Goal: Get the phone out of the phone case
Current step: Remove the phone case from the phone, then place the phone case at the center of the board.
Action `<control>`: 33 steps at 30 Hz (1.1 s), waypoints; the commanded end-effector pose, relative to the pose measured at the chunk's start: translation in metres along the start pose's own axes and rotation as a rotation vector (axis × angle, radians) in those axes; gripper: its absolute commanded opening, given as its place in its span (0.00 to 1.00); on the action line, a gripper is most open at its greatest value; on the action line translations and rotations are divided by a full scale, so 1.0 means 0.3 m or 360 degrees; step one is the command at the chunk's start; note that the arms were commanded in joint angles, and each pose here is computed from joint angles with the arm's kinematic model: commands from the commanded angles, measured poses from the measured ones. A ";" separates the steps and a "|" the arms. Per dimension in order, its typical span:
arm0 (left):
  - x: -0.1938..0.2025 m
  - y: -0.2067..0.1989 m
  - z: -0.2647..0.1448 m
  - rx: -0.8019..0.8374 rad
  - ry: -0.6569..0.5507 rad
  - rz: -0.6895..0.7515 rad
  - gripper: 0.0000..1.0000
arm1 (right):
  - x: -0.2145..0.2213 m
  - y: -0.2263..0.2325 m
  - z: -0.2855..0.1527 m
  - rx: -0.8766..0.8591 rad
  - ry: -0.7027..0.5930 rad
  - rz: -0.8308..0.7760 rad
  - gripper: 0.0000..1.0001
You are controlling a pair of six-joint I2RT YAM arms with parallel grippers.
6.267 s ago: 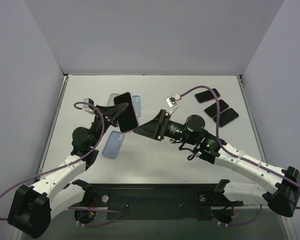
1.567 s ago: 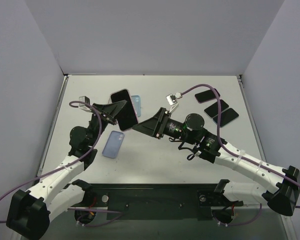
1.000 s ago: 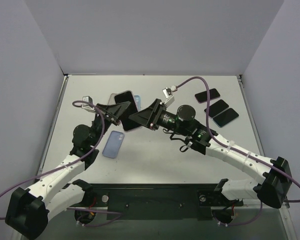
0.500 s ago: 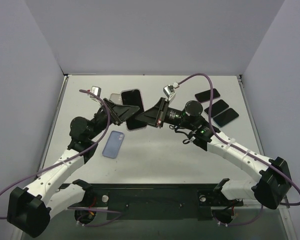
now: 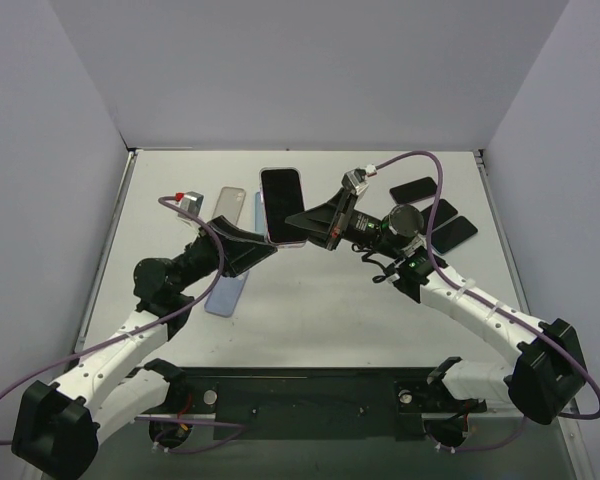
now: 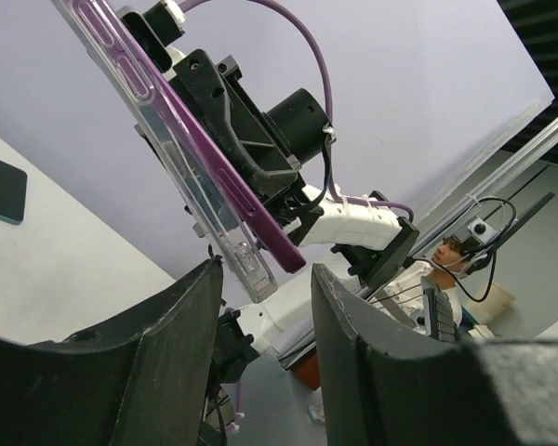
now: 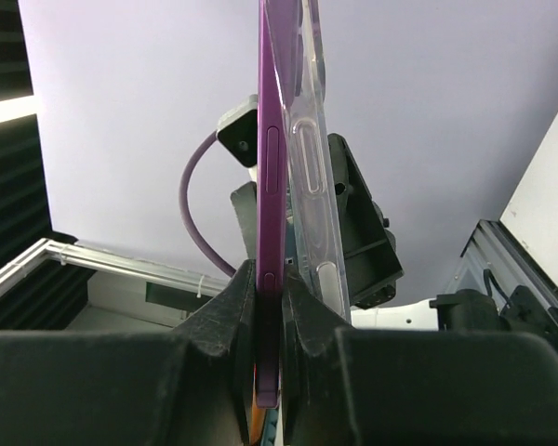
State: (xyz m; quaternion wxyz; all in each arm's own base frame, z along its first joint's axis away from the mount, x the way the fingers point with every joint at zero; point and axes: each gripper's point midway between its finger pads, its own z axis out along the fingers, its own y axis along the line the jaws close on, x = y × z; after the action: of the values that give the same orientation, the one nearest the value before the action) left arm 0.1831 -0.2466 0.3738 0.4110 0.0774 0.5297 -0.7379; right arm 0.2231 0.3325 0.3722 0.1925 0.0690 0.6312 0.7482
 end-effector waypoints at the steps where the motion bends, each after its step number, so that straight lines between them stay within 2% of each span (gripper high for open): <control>1: -0.019 -0.065 0.009 0.0116 0.0005 0.0159 0.51 | 0.012 0.190 -0.030 -0.0320 -0.0003 -0.0087 0.00; 7: -0.028 -0.051 0.003 0.0069 -0.0009 0.0184 0.45 | 0.015 0.234 -0.045 -0.0418 0.0007 -0.0041 0.00; 10: -0.050 -0.034 0.006 0.0005 -0.0046 0.0182 0.45 | 0.024 0.235 -0.047 -0.0412 0.0016 -0.0052 0.00; 13: -0.073 -0.027 0.018 -0.0051 -0.0073 0.0152 0.51 | 0.036 0.192 -0.039 -0.0318 0.0020 -0.0076 0.00; 16: -0.093 -0.018 0.038 -0.0112 -0.0074 0.0129 0.50 | 0.043 0.166 -0.029 -0.0261 0.0014 -0.0122 0.00; 18: -0.101 -0.017 0.051 -0.0114 -0.0065 0.0153 0.43 | 0.049 0.169 -0.021 -0.0264 0.0019 -0.0135 0.00; 19: -0.104 -0.018 0.055 -0.0119 -0.0063 0.0160 0.30 | 0.053 0.165 -0.017 -0.0251 0.0025 -0.0147 0.00; 20: -0.105 0.022 0.057 -0.0214 -0.0052 0.0111 0.23 | 0.060 0.168 -0.014 -0.0250 0.0033 -0.0153 0.00; 21: -0.108 0.042 0.059 -0.0255 -0.0045 0.0158 0.13 | 0.059 0.149 -0.011 -0.0217 0.0033 -0.0158 0.00; 23: -0.100 0.144 0.037 -0.0512 -0.0002 0.0169 0.00 | 0.067 0.146 -0.024 -0.0176 0.0030 -0.0228 0.00; 24: -0.090 0.240 -0.007 -0.0785 -0.0001 0.0094 0.00 | 0.065 0.096 -0.027 -0.0050 0.0030 -0.0213 0.00; 25: -0.082 0.301 -0.043 -0.0927 0.0047 0.0190 0.00 | 0.069 0.102 -0.054 -0.0018 0.0015 -0.0370 0.00; 26: -0.049 0.407 -0.126 -0.1253 0.0110 0.0116 0.00 | 0.056 0.009 -0.075 0.0227 -0.0012 -0.0352 0.00; 27: -0.036 0.452 -0.161 -0.1349 0.0186 0.0193 0.00 | 0.053 -0.003 -0.122 0.0320 -0.0032 -0.0548 0.00; 28: 0.011 0.502 -0.209 -0.1449 0.0271 0.0157 0.00 | 0.034 -0.076 -0.172 0.0549 -0.0081 -0.0570 0.00; 29: 0.084 0.549 -0.256 -0.1475 0.0356 0.0105 0.00 | 0.012 -0.072 -0.228 0.0633 -0.0129 -0.0739 0.00; 30: 0.102 0.558 -0.241 -0.1396 0.0344 0.0102 0.00 | -0.019 -0.148 -0.304 0.0867 -0.0200 -0.0767 0.00; 31: 0.163 0.592 -0.278 -0.1414 0.0366 0.0006 0.00 | -0.049 -0.158 -0.359 0.0946 -0.0260 -0.0851 0.00; 33: 0.218 0.633 -0.298 -0.1417 0.0392 -0.0004 0.00 | -0.115 -0.229 -0.485 0.1201 -0.0414 -0.0899 0.00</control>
State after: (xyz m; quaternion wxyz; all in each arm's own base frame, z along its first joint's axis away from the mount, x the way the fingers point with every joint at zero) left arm 0.2622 -0.2314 0.2517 0.4023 -0.0229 0.7753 -0.4863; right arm 0.2030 0.2808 0.3151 0.3127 0.0419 0.7653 0.5611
